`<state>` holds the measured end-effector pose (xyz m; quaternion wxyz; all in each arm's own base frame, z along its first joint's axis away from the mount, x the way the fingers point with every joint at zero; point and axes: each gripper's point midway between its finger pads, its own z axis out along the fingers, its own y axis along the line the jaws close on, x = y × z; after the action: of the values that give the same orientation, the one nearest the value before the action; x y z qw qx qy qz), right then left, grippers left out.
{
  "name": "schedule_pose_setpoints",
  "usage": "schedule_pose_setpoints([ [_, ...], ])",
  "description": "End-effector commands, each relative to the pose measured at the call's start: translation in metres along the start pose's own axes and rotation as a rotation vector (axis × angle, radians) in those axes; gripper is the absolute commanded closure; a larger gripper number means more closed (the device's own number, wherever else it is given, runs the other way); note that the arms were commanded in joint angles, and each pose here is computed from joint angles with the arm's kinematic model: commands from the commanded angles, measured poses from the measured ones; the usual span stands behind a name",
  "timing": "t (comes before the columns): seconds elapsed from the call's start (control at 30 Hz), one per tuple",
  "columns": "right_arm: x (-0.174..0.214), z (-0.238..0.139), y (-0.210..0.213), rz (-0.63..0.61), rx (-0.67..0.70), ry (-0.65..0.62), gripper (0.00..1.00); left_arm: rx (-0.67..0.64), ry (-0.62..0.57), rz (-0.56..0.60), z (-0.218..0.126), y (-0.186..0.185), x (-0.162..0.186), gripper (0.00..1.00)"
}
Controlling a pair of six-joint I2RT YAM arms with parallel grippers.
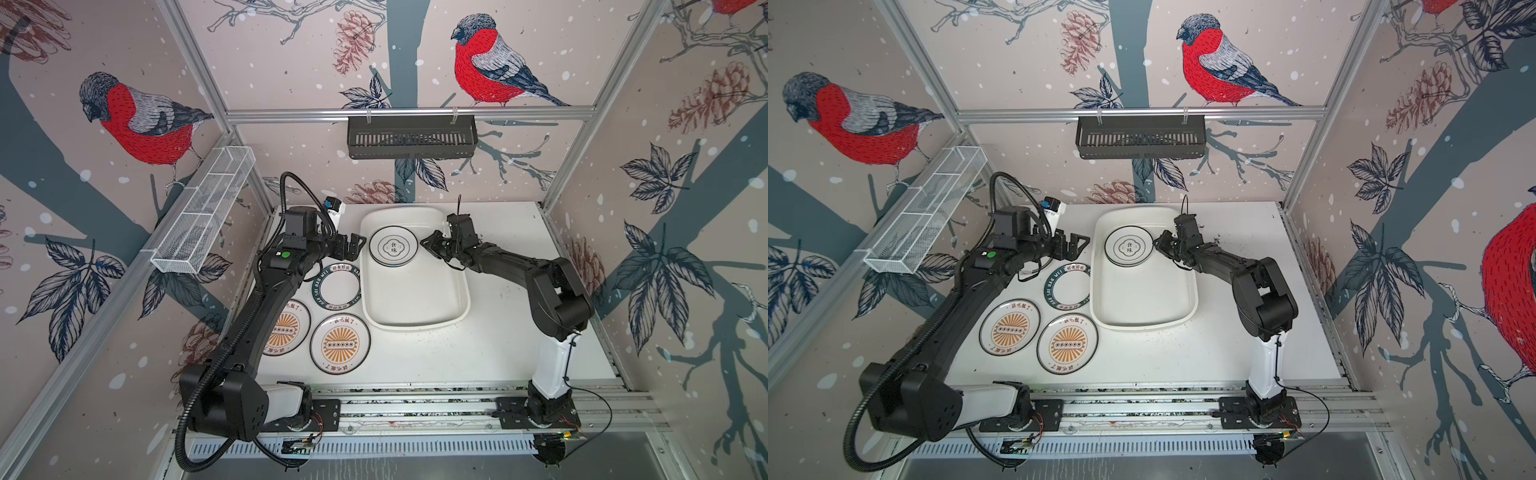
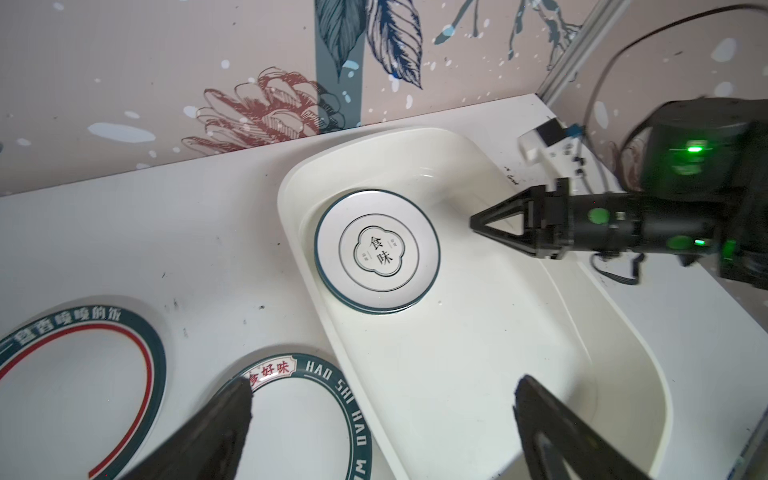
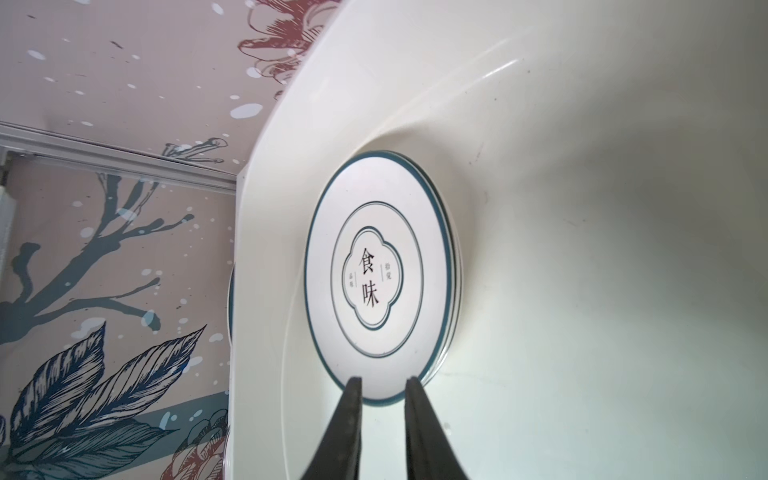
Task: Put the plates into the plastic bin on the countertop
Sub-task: 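Open the right gripper and release the white emblem plate in the bin, then withdraw the right gripper from the bin while the left gripper lowers toward a green-rimmed plate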
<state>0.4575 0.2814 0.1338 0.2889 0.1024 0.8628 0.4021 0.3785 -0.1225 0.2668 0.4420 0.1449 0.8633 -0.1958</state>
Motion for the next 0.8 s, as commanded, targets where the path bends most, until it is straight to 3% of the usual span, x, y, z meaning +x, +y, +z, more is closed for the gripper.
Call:
schedule_pose_setpoints([
  [0.0,-0.011,-0.023,0.013,-0.058,-0.025,-0.093,0.78,-0.103,-0.01,-0.118,0.001,0.022,0.006,0.03],
  [0.13,-0.005,-0.05,0.02,-0.085,-0.056,-0.132,0.78,-0.188,0.005,-0.264,0.003,0.048,0.021,0.03],
  [0.23,0.002,-0.066,0.027,-0.107,-0.113,-0.149,0.78,-0.169,0.01,-0.347,0.004,0.067,0.031,0.03],
  [0.4,0.013,-0.085,0.032,-0.146,-0.128,-0.164,0.78,-0.193,0.066,-0.381,0.002,0.097,0.053,0.03],
  [0.53,0.021,-0.094,0.033,-0.172,-0.142,-0.17,0.79,-0.195,0.127,-0.477,-0.003,0.122,0.077,0.04],
  [0.77,0.034,-0.099,0.034,-0.195,-0.188,-0.166,0.8,-0.096,0.274,-0.467,0.012,0.124,0.115,0.11],
])
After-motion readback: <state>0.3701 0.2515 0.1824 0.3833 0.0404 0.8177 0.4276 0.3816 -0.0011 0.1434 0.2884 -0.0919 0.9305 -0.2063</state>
